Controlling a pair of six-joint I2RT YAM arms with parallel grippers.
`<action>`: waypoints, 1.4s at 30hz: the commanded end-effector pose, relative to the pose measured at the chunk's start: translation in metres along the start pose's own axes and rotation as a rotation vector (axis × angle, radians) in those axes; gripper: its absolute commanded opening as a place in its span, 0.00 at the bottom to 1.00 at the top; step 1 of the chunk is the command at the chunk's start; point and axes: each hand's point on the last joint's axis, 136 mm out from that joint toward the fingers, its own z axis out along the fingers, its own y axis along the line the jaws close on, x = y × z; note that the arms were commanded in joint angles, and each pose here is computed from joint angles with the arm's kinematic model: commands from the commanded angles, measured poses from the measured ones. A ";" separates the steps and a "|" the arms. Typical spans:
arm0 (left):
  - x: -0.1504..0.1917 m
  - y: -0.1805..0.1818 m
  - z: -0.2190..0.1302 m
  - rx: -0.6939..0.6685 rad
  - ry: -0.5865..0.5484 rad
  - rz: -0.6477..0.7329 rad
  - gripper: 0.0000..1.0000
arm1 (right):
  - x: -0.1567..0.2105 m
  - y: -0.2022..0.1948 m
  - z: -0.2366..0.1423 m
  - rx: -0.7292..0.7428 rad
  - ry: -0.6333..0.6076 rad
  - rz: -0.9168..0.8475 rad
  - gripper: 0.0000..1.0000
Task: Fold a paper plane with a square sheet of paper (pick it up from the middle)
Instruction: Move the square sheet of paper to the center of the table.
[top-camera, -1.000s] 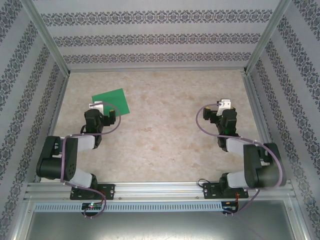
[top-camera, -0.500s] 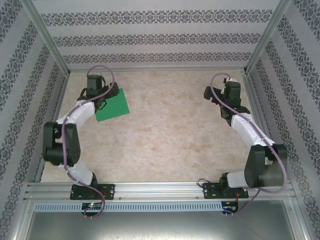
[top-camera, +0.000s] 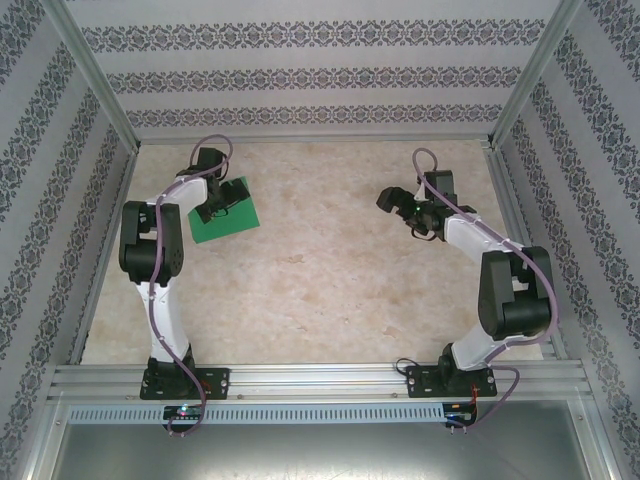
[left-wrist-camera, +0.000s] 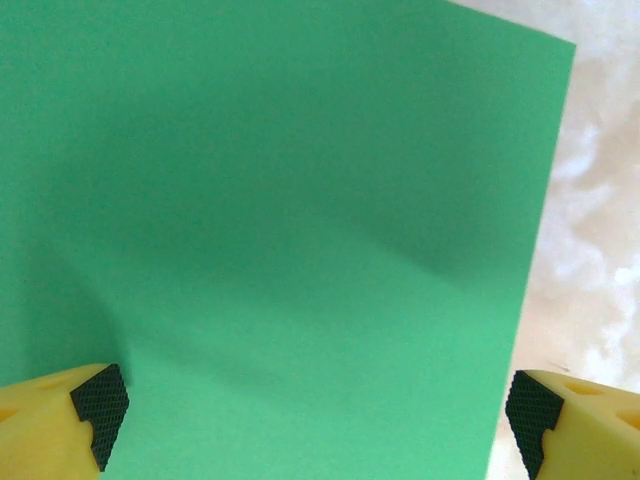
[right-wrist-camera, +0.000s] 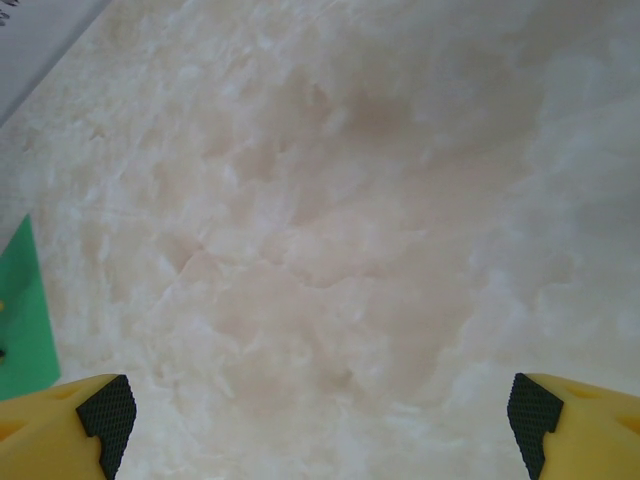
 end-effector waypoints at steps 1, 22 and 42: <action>0.038 0.002 0.016 -0.035 0.138 -0.016 1.00 | 0.001 0.009 0.005 -0.027 0.021 0.031 0.98; 0.267 -0.132 -0.020 0.248 0.492 0.120 0.97 | 0.015 0.010 -0.011 0.026 0.030 0.043 0.98; 0.268 -0.096 -0.071 0.223 0.387 0.180 0.47 | 0.150 0.103 0.067 -0.144 0.435 -0.011 0.23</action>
